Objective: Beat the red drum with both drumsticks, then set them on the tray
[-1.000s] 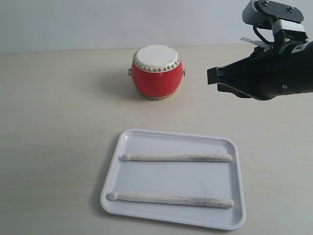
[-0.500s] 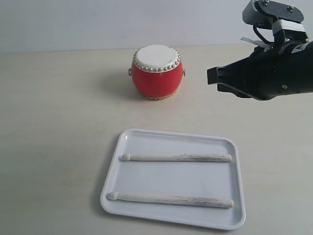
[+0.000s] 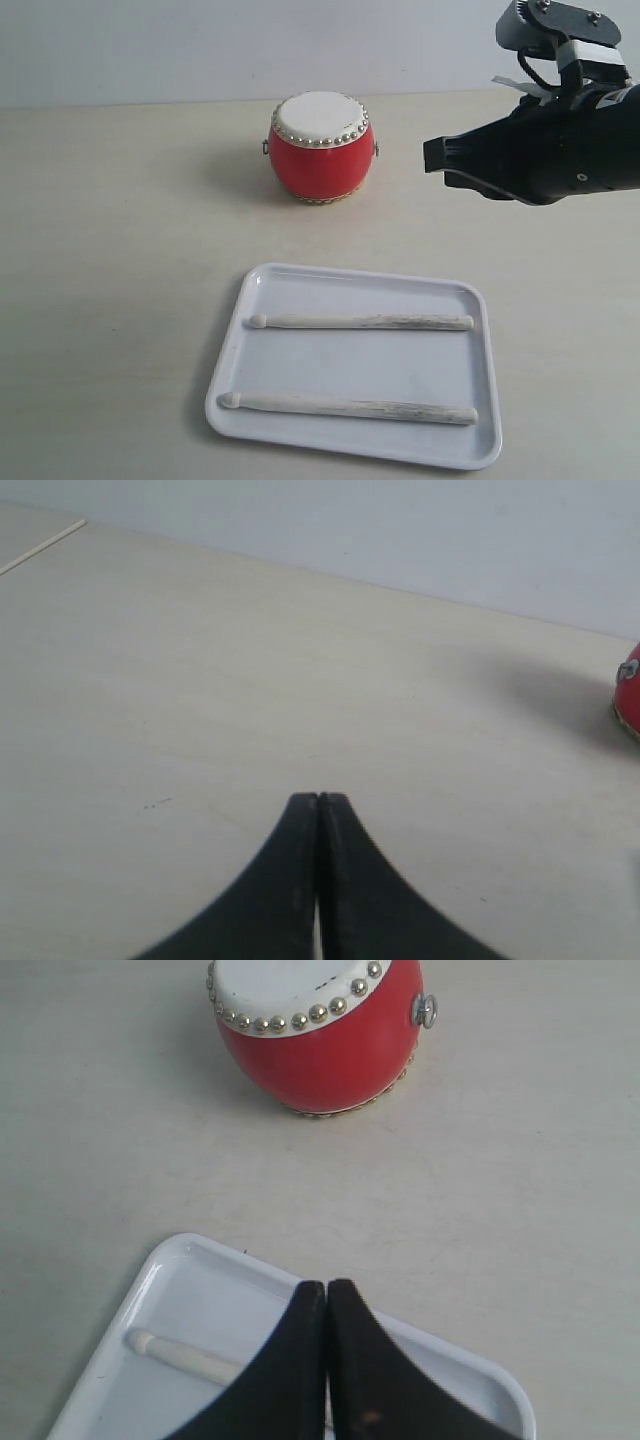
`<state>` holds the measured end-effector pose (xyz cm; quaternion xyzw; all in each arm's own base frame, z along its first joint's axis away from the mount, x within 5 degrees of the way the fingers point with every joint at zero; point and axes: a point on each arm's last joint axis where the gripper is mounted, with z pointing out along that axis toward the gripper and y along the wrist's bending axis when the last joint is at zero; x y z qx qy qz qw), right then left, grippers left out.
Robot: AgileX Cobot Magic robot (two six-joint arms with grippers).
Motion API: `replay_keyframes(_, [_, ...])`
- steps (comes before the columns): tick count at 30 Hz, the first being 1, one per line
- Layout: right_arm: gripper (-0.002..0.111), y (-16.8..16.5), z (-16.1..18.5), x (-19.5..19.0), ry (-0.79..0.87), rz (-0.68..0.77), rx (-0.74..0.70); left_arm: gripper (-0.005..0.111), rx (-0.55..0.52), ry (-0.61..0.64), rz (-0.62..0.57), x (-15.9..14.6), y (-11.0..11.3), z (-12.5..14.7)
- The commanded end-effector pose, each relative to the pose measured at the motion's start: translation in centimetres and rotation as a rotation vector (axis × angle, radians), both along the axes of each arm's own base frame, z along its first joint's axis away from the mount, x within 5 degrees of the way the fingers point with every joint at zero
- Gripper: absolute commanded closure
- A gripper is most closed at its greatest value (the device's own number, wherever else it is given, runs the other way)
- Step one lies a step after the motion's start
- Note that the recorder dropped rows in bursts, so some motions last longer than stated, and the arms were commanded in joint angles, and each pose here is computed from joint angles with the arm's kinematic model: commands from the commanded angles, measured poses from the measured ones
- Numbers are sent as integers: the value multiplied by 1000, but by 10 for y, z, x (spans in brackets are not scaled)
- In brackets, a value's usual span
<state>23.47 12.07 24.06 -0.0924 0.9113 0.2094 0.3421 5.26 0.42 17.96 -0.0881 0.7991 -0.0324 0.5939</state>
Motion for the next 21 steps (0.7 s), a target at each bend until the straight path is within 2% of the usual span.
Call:
replay_keyframes(1, [108,-3,7,-1,-44,6,-11,107,3,-17,1,0,0,1])
replay_keyframes(3, [108,-6,14,-3,-123,55,-71,107,3,-17,1,0,0,1])
replay_keyframes(8, [108,-14,43,-11,-294,36,-68,107,3,-17,1,0,0,1])
replay_keyframes(12, [108,-28,63,-21,-439,67,-166,107,3,-17,1,0,0,1])
replay_keyframes(21, [108,-88,91,-56,-586,-200,-168,107,3,-17,1,0,0,1])
